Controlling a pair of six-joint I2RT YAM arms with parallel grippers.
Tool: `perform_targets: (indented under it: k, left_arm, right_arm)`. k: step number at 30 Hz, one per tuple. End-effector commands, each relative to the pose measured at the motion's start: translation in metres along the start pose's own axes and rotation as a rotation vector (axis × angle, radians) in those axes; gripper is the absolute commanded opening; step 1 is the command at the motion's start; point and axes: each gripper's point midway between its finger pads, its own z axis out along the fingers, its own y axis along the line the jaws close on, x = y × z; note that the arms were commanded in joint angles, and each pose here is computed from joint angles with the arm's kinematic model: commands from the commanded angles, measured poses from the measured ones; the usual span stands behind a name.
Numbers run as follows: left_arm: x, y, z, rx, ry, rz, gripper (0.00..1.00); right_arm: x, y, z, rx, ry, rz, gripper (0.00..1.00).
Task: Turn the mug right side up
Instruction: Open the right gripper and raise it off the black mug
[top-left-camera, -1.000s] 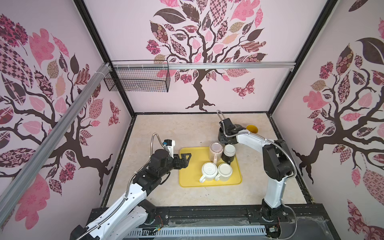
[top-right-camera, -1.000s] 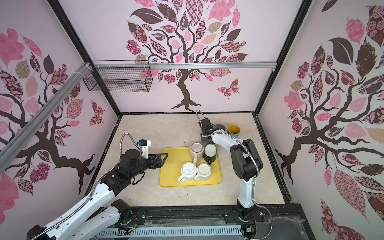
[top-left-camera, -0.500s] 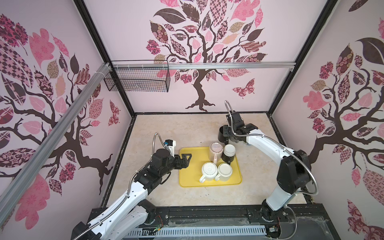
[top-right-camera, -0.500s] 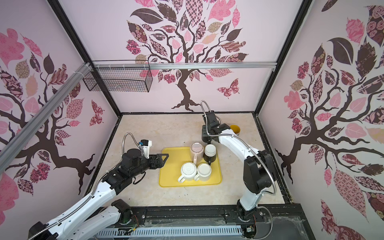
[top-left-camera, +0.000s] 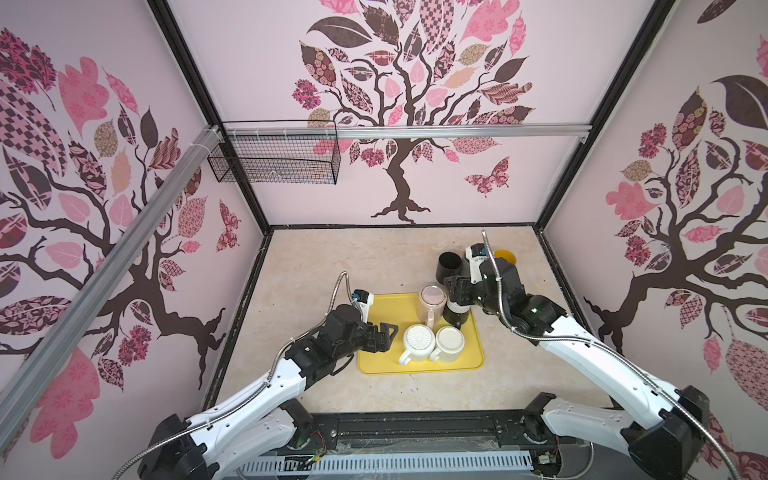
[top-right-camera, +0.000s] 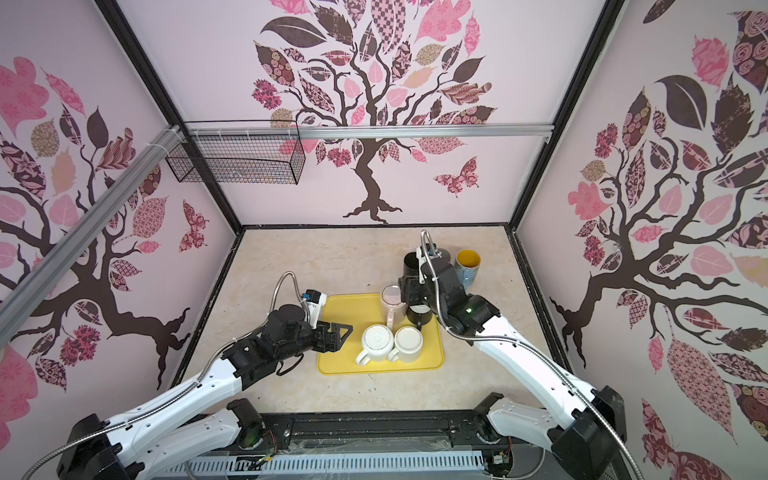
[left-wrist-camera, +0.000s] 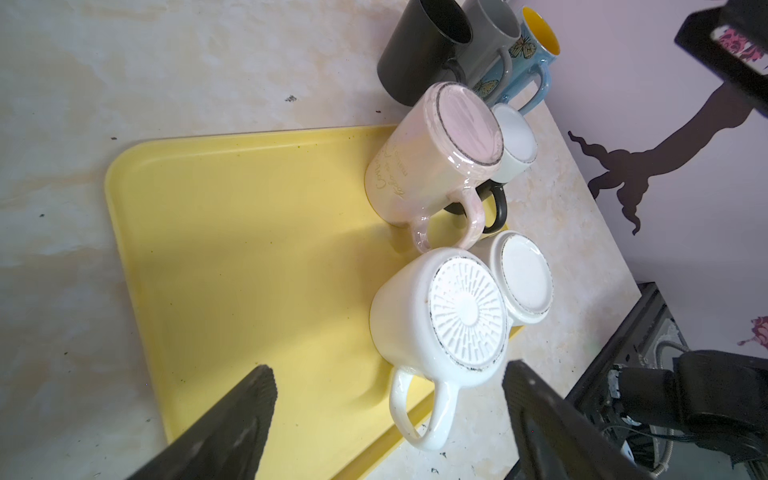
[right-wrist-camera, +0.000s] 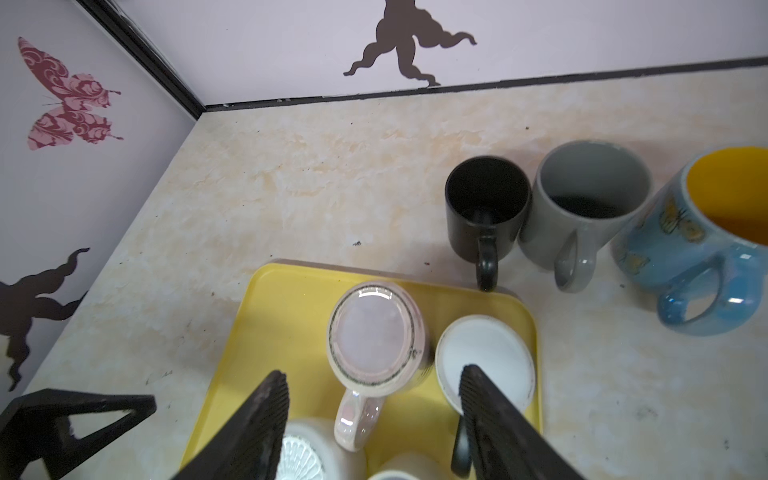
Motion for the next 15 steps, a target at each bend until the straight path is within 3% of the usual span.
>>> perform_targets:
  k: [1, 7, 15]
  left_arm:
    - [0.000, 0.005, -0.003, -0.020, -0.027, 0.001, 0.88]
    - [0.002, 0.000, -0.015, 0.003, -0.036, -0.002, 0.86]
    - [0.034, -0.011, -0.011, 0.005, 0.059, 0.050, 0.79]
  right_arm:
    - [0.005, 0.019, -0.019, -0.127, -0.012, 0.051, 0.67]
    - [0.023, 0.024, -0.033, -0.175, 0.020, 0.078, 0.60]
    - [0.038, 0.016, -0.040, -0.164, 0.029, 0.112, 0.53]
